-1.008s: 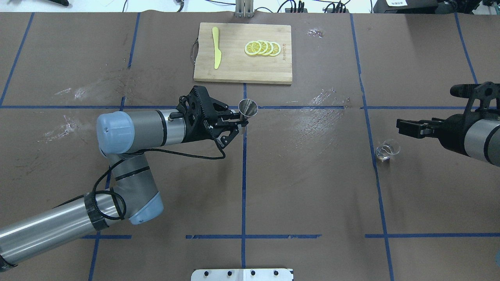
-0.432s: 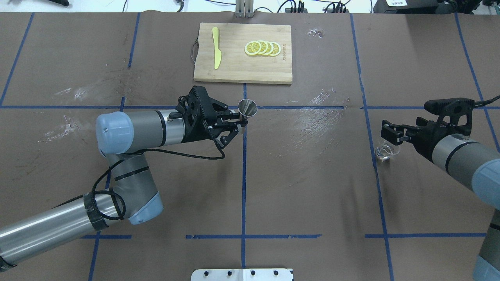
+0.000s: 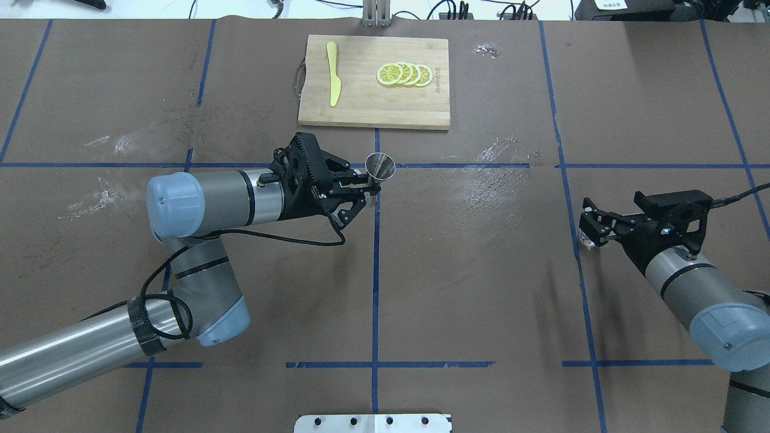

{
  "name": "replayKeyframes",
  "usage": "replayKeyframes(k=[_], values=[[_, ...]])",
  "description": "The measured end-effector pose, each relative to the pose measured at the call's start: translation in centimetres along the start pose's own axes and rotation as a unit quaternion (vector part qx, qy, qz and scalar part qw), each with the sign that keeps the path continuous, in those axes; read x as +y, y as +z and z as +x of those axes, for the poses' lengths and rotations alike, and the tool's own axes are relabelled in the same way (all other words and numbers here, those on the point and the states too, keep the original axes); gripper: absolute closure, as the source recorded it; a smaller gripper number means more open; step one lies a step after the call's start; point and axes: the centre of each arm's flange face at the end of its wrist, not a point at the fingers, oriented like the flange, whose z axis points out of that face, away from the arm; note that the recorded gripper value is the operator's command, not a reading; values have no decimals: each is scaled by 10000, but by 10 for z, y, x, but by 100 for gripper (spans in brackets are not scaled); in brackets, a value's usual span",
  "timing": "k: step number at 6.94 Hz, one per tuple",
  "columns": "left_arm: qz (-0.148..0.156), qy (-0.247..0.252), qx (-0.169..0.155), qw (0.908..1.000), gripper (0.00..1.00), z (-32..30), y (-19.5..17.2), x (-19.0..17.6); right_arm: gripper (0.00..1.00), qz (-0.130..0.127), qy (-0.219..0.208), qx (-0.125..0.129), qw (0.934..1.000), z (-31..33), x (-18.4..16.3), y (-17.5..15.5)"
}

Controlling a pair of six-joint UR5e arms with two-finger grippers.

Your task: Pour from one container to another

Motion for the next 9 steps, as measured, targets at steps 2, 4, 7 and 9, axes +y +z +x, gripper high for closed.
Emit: replayKeyframes(k=[2,4,7,9], values=[[-6,-1,-2,10000,100,0,0,1,1,327,-141,65,9993,4,36,5],[2,0,0,10000,100,0,-1,1,1,566,-249,54,9981,11,78,10],[5,0,8,10000,100,1,-2,2,7,781,-334,91,9963,-2,114,28],[7,-1,3,10000,100,1,-2,3,22,812,-367,125,9959,-7,123,36]])
